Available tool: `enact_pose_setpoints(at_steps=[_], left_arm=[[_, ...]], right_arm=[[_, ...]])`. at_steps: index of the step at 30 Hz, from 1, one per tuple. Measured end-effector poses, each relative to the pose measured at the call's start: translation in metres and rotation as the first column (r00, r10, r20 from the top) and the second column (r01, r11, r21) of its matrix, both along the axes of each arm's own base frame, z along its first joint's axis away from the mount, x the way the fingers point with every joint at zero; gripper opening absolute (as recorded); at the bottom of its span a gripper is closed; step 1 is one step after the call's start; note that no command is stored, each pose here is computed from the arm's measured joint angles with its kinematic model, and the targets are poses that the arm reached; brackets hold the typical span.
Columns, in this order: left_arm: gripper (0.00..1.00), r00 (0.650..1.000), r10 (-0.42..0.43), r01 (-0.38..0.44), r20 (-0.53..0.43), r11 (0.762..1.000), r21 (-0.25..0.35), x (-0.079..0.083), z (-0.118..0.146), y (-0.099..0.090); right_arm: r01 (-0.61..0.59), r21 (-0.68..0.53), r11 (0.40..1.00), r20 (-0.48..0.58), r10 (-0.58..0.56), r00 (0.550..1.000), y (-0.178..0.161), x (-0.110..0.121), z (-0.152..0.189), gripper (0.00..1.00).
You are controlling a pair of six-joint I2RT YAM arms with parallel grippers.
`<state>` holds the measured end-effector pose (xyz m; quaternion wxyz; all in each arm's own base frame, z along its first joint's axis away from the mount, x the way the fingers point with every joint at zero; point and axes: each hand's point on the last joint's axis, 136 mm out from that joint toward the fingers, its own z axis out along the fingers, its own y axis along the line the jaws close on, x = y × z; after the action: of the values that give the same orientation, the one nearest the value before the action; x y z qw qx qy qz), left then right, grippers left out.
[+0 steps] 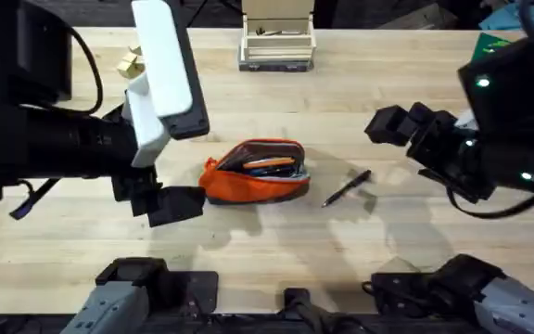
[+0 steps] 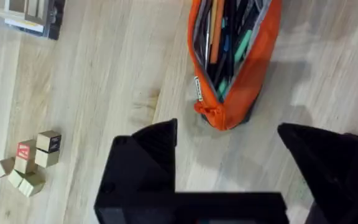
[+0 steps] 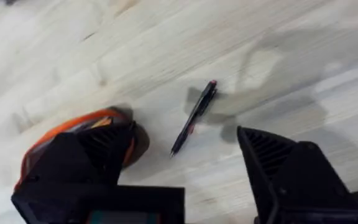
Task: Unzip the bag, pick up the pens from the table one at a time and place them inside, then zip the bag closed.
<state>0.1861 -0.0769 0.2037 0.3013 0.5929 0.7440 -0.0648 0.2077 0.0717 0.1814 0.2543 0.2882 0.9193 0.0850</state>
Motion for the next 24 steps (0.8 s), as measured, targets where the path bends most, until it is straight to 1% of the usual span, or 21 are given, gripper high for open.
enact_pose_setpoints(at_steps=[5,10,14,17,24], left_arm=[[0.993,1.0,0.0,0.0,0.0,1.0,0.0,0.0,0.0,0.0],[0.993,1.0,0.0,0.0,0.0,1.0,0.0,0.0,0.0,0.0],[0.993,1.0,0.0,0.0,0.0,1.0,0.0,0.0,0.0,0.0],[0.993,1.0,0.0,0.0,0.0,1.0,0.0,0.0,0.0,0.0],[0.993,1.0,0.0,0.0,0.0,1.0,0.0,0.0,0.0,0.0]], right_arm=[[0.109,-0.012,0.994,-0.056,-0.11,0.992,-0.002,0.006,-0.015,0.998],[0.193,-0.045,0.98,-0.128,-0.197,0.972,0.0,0.012,-0.037,0.998],[0.224,-0.075,0.972,-0.173,-0.234,0.957,0.004,0.019,-0.054,0.999],[0.254,-0.095,0.962,-0.21,-0.269,0.94,0.005,0.02,-0.066,0.999],[0.291,-0.117,0.95,-0.249,-0.311,0.917,0.007,0.021,-0.08,0.998]])
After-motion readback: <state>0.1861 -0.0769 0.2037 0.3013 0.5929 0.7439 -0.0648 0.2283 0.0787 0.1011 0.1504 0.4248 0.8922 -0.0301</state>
